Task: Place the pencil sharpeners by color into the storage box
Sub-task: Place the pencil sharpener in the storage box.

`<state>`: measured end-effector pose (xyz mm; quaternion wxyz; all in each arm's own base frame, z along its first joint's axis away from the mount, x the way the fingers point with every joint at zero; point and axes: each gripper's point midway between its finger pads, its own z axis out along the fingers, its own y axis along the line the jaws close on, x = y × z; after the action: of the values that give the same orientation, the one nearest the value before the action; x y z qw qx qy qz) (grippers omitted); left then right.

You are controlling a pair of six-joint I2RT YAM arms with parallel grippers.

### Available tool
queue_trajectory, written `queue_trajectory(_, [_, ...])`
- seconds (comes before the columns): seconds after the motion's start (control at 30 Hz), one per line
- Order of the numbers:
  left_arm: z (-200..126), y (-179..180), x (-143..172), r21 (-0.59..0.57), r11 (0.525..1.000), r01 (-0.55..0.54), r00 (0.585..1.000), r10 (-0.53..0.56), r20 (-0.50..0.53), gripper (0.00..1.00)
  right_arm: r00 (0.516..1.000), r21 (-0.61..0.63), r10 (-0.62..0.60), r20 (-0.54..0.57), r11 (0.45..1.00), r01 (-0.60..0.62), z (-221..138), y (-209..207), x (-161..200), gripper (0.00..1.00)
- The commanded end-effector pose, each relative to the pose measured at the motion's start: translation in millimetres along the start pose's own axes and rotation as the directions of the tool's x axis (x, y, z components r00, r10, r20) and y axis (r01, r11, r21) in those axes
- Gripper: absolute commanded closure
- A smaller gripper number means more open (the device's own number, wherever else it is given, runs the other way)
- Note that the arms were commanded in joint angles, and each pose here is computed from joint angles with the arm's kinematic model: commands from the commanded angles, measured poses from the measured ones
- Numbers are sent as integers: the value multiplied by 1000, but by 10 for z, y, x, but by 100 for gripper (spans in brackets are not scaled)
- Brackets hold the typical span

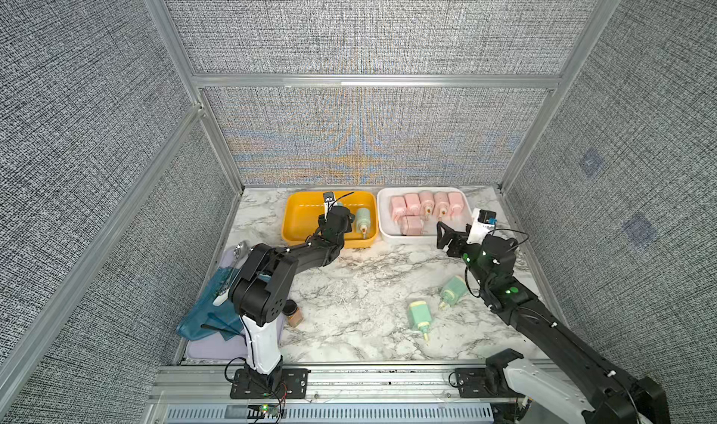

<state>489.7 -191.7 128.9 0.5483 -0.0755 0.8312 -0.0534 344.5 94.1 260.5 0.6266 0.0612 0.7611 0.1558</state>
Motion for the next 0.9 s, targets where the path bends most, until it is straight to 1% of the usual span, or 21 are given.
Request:
queue_trajectory(0.0, [17, -64, -8, 37, 997, 63, 998, -63, 17, 100, 999, 37, 21, 34, 999, -22, -24, -68, -59, 1])
queue_trajectory(0.17, [71, -97, 87, 53, 995, 80, 997, -80, -1, 100, 999, 60, 28, 17, 998, -29, -4, -112, -13, 1])
queue_trajectory(0.33, [160, -219, 152, 98, 994, 52, 998, -50, -25, 100, 1000, 69, 27, 10, 997, -27, -2, -125, -10, 1])
queue_trajectory(0.5, [183, -224, 225, 104, 992, 65, 997, -61, -39, 100, 1000, 79, 19, 16, 997, -21, -9, -138, -49, 1])
queue_trajectory(0.6, [184, -193, 232, 90, 993, 73, 997, -71, -33, 92, 1000, 79, 15, 19, 997, -17, -7, -134, -73, 1])
queue_trajectory(0.7, [185, -162, 249, 77, 992, 102, 994, -99, -38, 79, 1000, 85, 13, 24, 996, -15, -5, -139, -103, 1])
queue_trajectory(0.8, [177, -162, 290, 82, 991, 108, 993, -105, -46, 70, 1000, 99, 10, 25, 995, -13, -4, -161, -113, 1])
queue_trajectory(0.83, [216, -146, 395, 77, 992, 102, 993, -97, -60, 66, 1000, 106, 8, 24, 994, -11, -3, -172, -115, 1])
queue_trajectory(0.87, [227, -149, 419, 80, 992, 98, 994, -93, -63, 62, 1000, 107, 6, 22, 994, -8, -3, -173, -113, 1])
